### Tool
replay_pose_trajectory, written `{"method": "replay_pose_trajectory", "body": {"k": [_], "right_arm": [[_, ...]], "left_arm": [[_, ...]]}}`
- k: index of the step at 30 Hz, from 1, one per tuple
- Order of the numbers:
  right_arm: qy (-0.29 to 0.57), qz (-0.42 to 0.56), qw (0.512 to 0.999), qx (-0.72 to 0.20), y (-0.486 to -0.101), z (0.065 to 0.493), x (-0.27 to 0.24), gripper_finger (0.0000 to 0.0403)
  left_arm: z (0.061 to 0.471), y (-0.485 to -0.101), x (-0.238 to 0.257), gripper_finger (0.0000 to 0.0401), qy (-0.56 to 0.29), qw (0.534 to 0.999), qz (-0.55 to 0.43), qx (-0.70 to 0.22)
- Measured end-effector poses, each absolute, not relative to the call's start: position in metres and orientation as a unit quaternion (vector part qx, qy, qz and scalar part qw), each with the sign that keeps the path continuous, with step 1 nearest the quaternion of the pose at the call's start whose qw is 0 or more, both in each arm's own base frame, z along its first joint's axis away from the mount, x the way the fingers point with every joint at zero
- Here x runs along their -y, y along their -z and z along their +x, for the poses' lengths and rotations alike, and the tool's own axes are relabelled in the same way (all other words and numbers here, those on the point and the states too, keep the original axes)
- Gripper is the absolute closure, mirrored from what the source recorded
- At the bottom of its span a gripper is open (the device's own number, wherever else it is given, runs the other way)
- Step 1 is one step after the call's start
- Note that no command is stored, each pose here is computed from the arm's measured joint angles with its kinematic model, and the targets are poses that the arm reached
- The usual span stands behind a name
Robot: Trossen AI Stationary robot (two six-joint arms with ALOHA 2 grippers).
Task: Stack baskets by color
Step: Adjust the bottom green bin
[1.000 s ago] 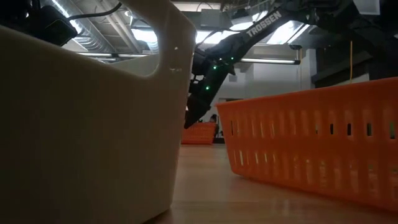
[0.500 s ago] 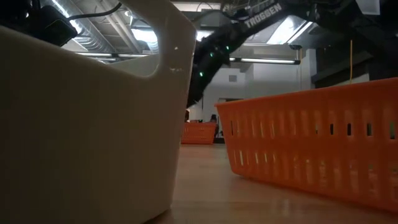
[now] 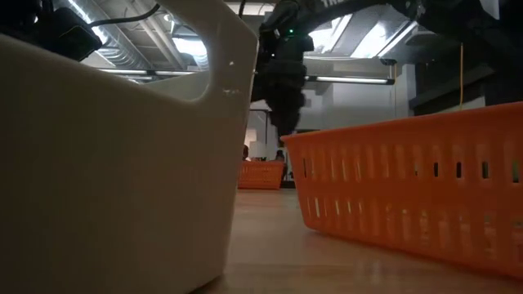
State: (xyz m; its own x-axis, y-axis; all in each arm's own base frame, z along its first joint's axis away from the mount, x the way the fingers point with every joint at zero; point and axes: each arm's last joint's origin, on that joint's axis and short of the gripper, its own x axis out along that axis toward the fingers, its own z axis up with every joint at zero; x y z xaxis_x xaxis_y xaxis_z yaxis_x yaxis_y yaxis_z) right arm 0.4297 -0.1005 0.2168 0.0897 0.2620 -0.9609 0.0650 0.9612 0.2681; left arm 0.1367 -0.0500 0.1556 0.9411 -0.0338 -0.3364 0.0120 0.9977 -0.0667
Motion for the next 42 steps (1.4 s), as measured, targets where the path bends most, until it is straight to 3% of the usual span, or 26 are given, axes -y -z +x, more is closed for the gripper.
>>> {"method": "replay_pose_trajectory", "body": {"k": [7, 12, 19, 27, 32, 42], "right_arm": [[-0.115, 0.103, 0.626, -0.764, -0.218, 0.414, 0.037, 0.0350], [-0.128, 0.072, 0.643, -0.752, -0.247, 0.399, 0.000, 0.0350], [-0.069, 0.109, 0.652, -0.747, -0.271, 0.340, -0.046, 0.0350], [-0.019, 0.228, 0.654, -0.721, -0.248, 0.277, -0.096, 0.0350], [0.020, 0.251, 0.645, -0.722, -0.233, 0.253, -0.112, 0.0350], [0.132, 0.296, 0.562, -0.761, -0.195, 0.224, -0.117, 0.0350]], "left_arm": [[0.137, -0.156, 0.050, 0.0401, 0.011, 0.985, -0.032, -0.171], [0.137, -0.156, 0.050, 0.0401, 0.012, 0.985, -0.032, -0.171], [0.137, -0.156, 0.050, 0.0401, 0.011, 0.985, -0.032, -0.171], [0.137, -0.156, 0.050, 0.0401, 0.012, 0.985, -0.030, -0.171], [0.137, -0.156, 0.050, 0.0401, 0.012, 0.985, -0.032, -0.171], [0.137, -0.156, 0.050, 0.0401, 0.011, 0.985, -0.034, -0.169]]}}
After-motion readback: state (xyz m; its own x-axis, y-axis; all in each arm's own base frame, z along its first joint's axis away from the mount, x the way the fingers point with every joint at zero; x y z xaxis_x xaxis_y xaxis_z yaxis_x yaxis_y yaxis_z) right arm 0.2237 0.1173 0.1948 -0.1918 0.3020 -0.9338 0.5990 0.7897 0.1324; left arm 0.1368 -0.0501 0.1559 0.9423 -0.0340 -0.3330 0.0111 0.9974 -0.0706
